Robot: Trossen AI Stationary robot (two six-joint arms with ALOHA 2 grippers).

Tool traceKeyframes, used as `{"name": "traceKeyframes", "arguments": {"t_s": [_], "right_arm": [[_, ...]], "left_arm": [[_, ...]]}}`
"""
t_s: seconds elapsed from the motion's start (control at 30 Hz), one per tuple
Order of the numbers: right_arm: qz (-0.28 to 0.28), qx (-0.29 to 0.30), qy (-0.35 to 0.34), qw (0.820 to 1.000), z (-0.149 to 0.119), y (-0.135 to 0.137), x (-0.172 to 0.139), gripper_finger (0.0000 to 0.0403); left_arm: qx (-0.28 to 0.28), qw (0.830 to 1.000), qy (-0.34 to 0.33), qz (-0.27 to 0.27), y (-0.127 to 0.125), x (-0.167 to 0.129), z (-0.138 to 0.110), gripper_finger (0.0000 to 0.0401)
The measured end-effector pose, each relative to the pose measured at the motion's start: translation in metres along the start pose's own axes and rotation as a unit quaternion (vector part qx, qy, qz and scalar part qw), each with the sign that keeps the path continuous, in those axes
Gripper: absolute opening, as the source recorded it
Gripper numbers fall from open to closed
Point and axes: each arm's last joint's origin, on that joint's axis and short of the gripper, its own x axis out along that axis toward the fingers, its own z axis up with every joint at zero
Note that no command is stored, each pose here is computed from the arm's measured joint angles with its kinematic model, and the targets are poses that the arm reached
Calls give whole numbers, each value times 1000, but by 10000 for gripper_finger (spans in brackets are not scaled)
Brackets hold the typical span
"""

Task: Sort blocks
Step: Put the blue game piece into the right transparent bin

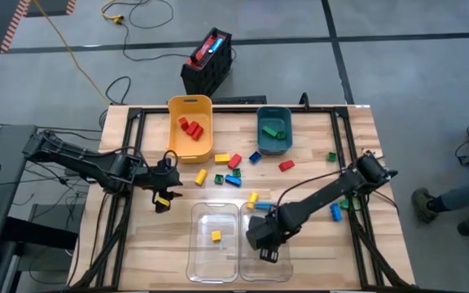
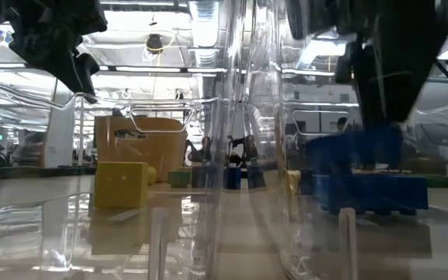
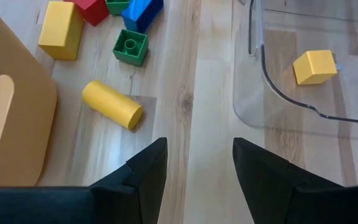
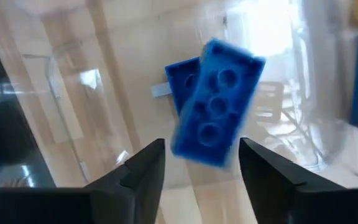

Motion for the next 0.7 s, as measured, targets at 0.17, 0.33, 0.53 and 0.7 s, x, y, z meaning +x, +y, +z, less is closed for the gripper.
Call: {"name": "traceKeyframes", "arguments": {"t_s": [0.17,0.33,0.53,0.7], "right_arm": [[-9,1,-6,1000,-3,0,-27,249],[-99,56,5,993,-42,-8,-76,250],[-188,168,13,968,-93,-16,-113,250],[-212,239,10,948,-124,-32,-102,249]], "left_arm": [[1,1000,0,0,0,0,0,177],[1,1000,3,1,0,0,-1,177],[5,1000,6,2,0,0,-1,177],[5,1000,6,2,0,0,-1,177]]}}
